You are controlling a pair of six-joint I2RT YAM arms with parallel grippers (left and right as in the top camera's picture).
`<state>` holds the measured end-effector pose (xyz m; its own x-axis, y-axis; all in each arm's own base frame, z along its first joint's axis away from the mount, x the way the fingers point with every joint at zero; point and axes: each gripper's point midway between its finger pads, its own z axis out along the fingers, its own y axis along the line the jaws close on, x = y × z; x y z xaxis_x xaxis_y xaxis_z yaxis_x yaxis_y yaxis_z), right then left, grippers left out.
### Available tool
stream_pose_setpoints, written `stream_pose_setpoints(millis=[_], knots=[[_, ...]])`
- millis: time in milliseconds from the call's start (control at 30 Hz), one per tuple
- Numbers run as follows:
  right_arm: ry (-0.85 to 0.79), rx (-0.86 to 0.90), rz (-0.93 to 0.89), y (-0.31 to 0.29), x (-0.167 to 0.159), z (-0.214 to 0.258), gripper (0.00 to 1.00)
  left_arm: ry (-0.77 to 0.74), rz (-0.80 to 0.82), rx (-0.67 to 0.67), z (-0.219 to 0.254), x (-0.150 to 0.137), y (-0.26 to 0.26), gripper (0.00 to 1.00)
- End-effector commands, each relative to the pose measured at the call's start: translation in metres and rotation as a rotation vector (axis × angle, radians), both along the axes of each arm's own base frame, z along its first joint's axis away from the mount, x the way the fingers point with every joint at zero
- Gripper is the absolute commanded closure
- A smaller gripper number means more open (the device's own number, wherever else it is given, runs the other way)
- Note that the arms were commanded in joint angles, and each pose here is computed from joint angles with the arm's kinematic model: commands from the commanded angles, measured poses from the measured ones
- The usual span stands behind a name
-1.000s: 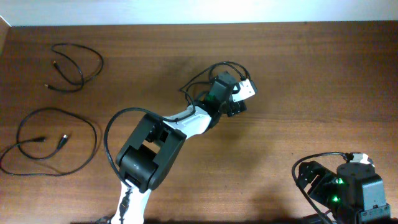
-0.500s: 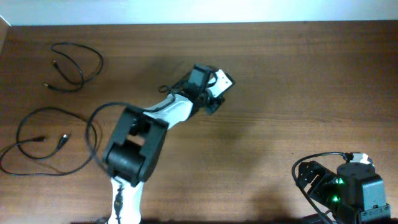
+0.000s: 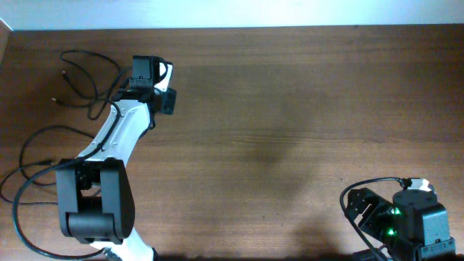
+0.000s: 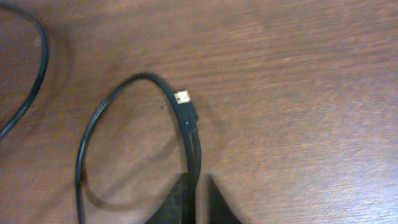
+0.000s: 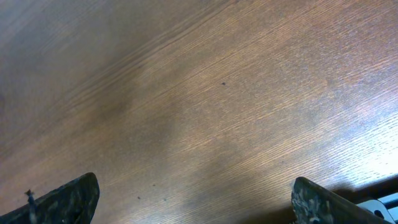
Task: Untangle cables
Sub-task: 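Grasp the looped cable with the left gripper and carry it left, then release the looped cable on the left and retract the left arm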
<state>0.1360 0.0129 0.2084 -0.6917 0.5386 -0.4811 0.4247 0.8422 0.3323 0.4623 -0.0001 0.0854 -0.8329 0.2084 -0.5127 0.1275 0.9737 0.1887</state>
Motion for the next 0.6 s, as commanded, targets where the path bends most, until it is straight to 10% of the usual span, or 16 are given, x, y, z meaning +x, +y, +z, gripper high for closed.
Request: stream_pose_setpoints(millis=[0, 133, 333, 567], knots=[[-0.012, 0.003, -0.010, -0.001, 0.001, 0.003, 0.01, -0.029, -0.037, -0.086, 0.002, 0.009, -0.015, 0.01], [-0.012, 0.003, -0.010, -0.001, 0.001, 0.003, 0.02, -0.174, 0.002, -0.136, 0.078, 0.001, -0.017, 0.01], [-0.012, 0.003, -0.010, -0.001, 0.001, 0.003, 0.02, -0.293, 0.095, -0.242, 0.201, -0.121, -0.013, 0.01], [-0.012, 0.003, -0.010, -0.001, 0.001, 0.003, 0.02, -0.400, 0.112, -0.243, 0.177, -0.246, -0.004, 0.01]])
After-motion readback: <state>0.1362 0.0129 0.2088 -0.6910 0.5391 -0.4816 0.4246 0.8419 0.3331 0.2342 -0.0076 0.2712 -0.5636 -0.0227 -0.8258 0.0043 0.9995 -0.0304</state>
